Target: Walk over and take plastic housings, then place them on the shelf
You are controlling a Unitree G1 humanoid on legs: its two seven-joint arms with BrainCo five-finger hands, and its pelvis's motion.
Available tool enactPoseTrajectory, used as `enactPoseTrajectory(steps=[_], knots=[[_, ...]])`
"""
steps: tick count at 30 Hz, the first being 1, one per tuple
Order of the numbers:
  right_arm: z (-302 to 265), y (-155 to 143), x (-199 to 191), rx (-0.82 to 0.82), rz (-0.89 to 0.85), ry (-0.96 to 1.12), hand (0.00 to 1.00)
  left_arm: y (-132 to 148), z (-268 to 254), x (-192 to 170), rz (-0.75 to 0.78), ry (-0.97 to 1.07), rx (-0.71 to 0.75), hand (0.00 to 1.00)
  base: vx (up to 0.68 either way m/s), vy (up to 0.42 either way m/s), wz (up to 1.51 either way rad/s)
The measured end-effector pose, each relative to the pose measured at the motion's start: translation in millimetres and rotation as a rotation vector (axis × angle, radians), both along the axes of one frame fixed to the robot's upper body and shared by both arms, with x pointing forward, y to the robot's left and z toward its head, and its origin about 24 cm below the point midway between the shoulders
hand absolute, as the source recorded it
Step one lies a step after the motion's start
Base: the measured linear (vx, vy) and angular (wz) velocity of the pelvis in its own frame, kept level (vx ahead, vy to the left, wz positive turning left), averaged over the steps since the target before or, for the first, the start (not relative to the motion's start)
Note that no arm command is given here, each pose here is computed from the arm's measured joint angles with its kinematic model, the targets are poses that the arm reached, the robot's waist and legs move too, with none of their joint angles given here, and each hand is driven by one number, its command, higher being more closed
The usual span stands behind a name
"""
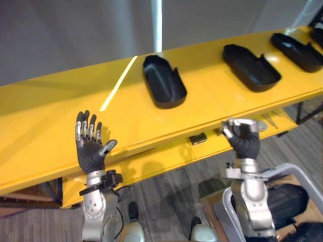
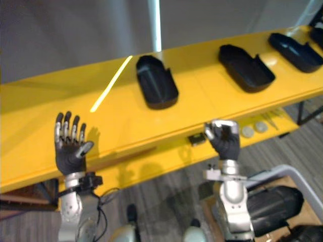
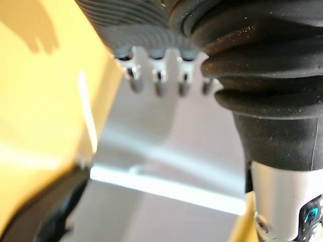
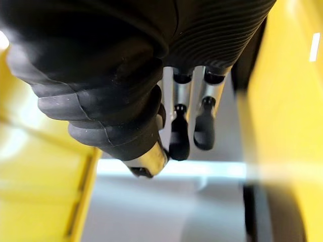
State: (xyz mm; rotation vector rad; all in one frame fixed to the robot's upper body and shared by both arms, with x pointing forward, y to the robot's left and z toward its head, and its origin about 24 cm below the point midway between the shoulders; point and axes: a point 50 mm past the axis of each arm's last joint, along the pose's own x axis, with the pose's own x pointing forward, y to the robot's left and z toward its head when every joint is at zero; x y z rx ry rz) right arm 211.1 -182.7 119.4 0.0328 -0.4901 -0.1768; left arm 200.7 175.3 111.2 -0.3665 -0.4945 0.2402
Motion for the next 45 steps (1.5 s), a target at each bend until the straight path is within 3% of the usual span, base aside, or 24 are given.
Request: enactPoseTrajectory(steps=[5, 10, 16, 23, 29, 33, 37, 45], knots=[[-20, -35, -29, 0.084, -0.279, 0.088, 0.00, -3, 1, -4, -0.038, -0.010, 0.016, 0.00, 0.03, 0.019, -0.67], [-32, -55, -63, 0.157, -0.410, 0.116, 0.00, -8, 1, -6, -0.050, -0.003, 0.008, 0.00, -0.01, 0.004, -0.91], [-28, -50, -67, 0.240, -0.309, 0.036, 0.00, -10, -2, -6, -0.020, 0.039, -0.014, 0.00, -0.02, -0.029, -0.47], [-22, -19, -15, 0.234, -0.056, -0.009, 0.00, 14, -9, -19, 0.142, 0.102, 0.007, 0.00, 0.01, 0.010, -0.48], [-32, -9, -9, 0.316, -0.069, 0.046, 0.00, 16, 10, -24, 0.135, -0.050, 0.017, 0.00, 0.02, 0.128, -0.49], [-50, -18, -31, 0.359, -0.168, 0.124, 0.00, 2, 24, -13, 0.045, -0.142, 0.016, 0.00, -0.07, 0.172, -0.82], [-44, -14, -45, 0.346, -0.056, 0.084, 0.00, 12, 21, -15, 0.135, -0.112, 0.003, 0.00, -0.23, 0.106, -0.97], [-30, 16, -7, 0.402, 0.046, 0.020, 0.00, 25, 13, -15, 0.175, -0.024, 0.018, 0.00, -0.17, -0.133, -0.33]])
